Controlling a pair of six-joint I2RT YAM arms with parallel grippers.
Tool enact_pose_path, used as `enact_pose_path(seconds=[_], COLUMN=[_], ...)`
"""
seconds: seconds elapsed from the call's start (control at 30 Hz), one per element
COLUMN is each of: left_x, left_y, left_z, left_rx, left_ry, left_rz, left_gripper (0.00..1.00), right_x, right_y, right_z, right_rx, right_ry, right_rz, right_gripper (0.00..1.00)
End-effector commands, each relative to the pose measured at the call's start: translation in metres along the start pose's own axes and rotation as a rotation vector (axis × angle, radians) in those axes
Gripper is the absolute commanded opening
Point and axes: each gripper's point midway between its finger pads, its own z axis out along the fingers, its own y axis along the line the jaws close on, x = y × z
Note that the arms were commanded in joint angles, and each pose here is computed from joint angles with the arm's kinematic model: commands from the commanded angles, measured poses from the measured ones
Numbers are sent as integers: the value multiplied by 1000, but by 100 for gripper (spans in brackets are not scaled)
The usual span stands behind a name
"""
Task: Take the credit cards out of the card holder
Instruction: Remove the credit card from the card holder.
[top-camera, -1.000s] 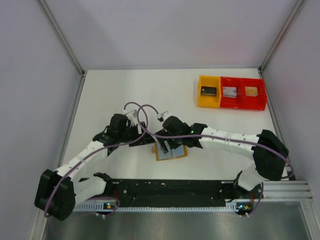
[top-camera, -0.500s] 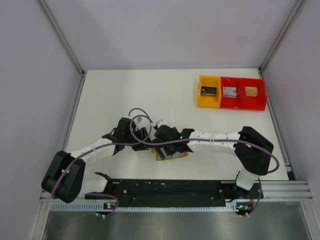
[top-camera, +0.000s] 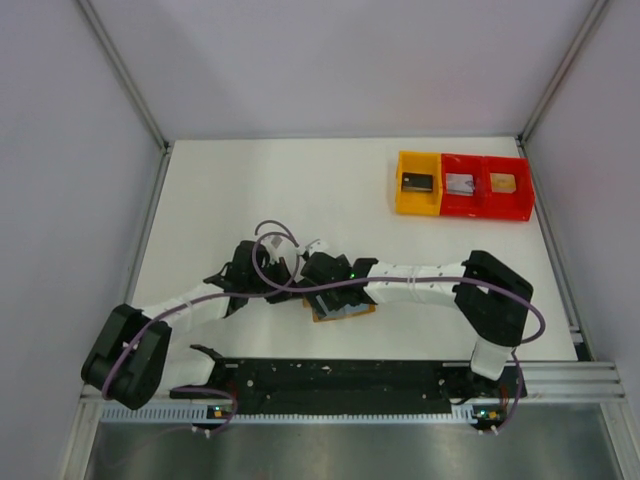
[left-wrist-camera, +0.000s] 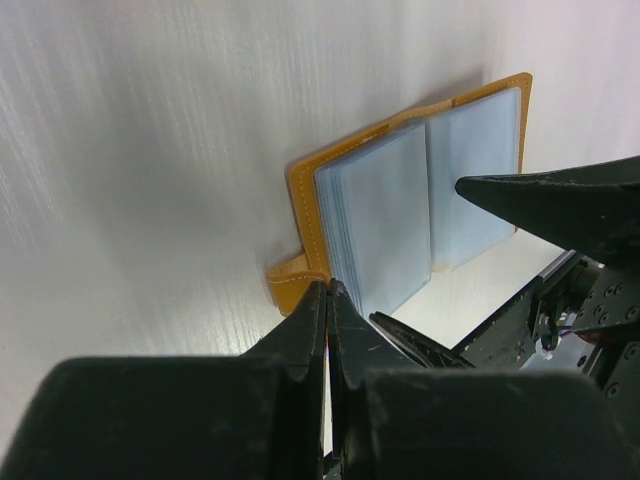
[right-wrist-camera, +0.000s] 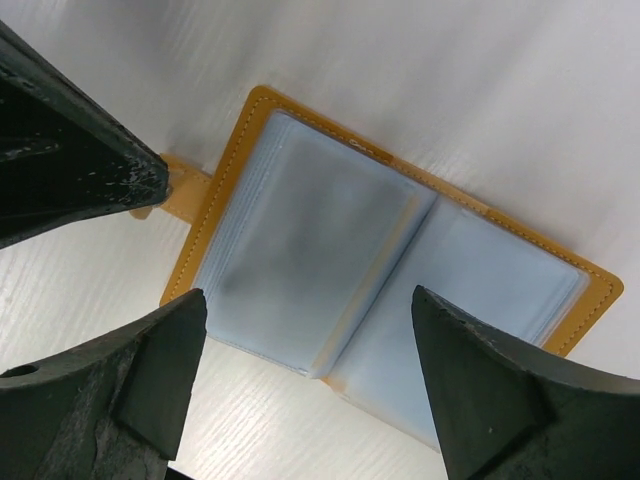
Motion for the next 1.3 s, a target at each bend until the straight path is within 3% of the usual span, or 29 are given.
enact_pose_path(seconds=[0.0, 0.3, 0.87, 1.27], left_x=[4, 9, 11, 12], left_y=[1, 6, 10, 10], left_z=[-1, 0, 1, 1], left_rx=[8, -8, -24, -22], left_ry=[-14, -8, -3, -1], left_rz=[4, 1, 4, 4], left_gripper=[0, 0, 0, 0], right_x=[-12, -10, -19, -36], right_y=[10, -2, -35, 19], right_z=[1, 2, -20, -22], right_rx=[-1, 60, 212, -27], right_ry=[-28, -28, -74, -109], right_rz=[4, 0, -21, -50], right_gripper=[82, 80, 64, 65])
